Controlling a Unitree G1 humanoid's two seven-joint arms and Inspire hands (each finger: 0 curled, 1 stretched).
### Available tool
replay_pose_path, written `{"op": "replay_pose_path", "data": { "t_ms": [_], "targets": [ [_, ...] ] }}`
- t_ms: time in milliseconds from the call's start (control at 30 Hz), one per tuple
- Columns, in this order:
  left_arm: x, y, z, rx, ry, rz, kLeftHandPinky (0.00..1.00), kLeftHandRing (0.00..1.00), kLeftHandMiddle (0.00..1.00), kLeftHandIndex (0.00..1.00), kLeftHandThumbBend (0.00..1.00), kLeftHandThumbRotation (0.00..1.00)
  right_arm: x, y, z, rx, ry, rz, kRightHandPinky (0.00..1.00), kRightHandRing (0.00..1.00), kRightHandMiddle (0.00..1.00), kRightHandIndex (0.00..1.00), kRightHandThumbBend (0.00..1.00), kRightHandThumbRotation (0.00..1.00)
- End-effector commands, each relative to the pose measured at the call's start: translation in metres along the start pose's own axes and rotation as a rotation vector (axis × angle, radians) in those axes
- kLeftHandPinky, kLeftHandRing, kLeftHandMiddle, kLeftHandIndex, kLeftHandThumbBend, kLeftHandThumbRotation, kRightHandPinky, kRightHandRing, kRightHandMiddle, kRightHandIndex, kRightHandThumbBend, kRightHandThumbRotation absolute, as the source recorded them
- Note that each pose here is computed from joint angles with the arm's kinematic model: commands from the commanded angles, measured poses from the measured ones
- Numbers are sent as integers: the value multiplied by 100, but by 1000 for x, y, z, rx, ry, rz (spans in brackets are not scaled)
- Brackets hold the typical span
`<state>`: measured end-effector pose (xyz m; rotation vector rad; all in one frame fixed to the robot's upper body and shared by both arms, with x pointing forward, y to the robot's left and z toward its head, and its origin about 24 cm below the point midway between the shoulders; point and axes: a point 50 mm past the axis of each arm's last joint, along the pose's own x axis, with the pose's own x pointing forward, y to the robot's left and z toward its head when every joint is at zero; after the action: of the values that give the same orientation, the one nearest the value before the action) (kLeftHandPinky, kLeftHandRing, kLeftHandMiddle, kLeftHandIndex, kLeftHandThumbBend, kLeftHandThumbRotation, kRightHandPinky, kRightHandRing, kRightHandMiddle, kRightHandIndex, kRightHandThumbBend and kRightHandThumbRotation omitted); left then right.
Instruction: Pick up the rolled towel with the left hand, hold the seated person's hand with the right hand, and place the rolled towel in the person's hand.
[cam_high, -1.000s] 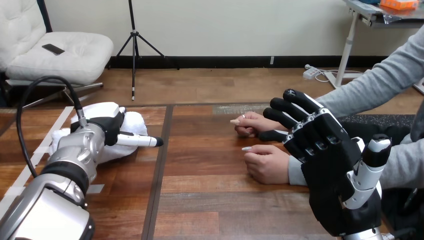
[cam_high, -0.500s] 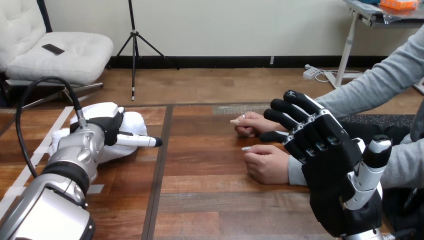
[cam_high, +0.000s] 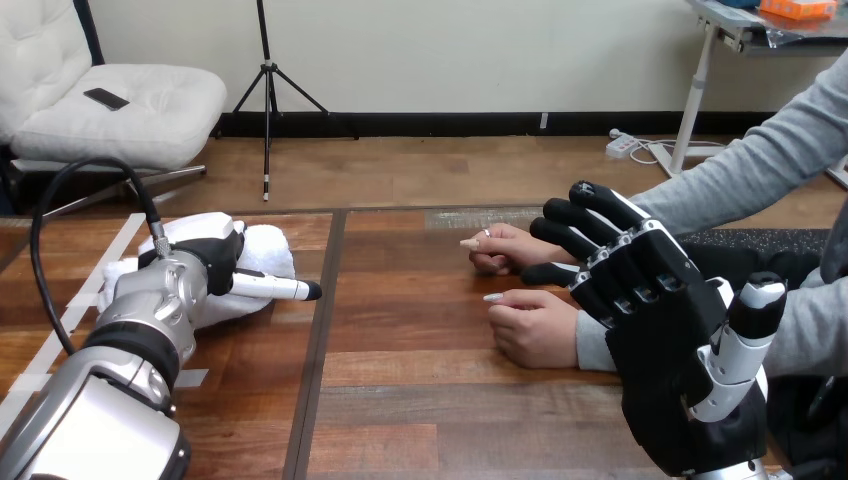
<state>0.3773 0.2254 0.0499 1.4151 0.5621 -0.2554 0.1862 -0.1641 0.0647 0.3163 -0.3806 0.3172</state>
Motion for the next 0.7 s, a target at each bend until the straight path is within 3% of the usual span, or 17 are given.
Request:
{"op": "replay_pose_path", "data": {
  "t_ms": [0, 667],
  "targets": [
    [-1, 16, 7, -5, -5, 12, 100, 100, 100, 100, 87, 82, 11, 5, 17, -25, -106, 39, 64, 80, 79, 78, 89, 100],
    [-1, 14, 8, -32, 5, -28, 100, 100, 100, 100, 87, 79, 11, 3, 18, -20, -114, 47, 65, 81, 80, 79, 89, 100]
  ]
}}
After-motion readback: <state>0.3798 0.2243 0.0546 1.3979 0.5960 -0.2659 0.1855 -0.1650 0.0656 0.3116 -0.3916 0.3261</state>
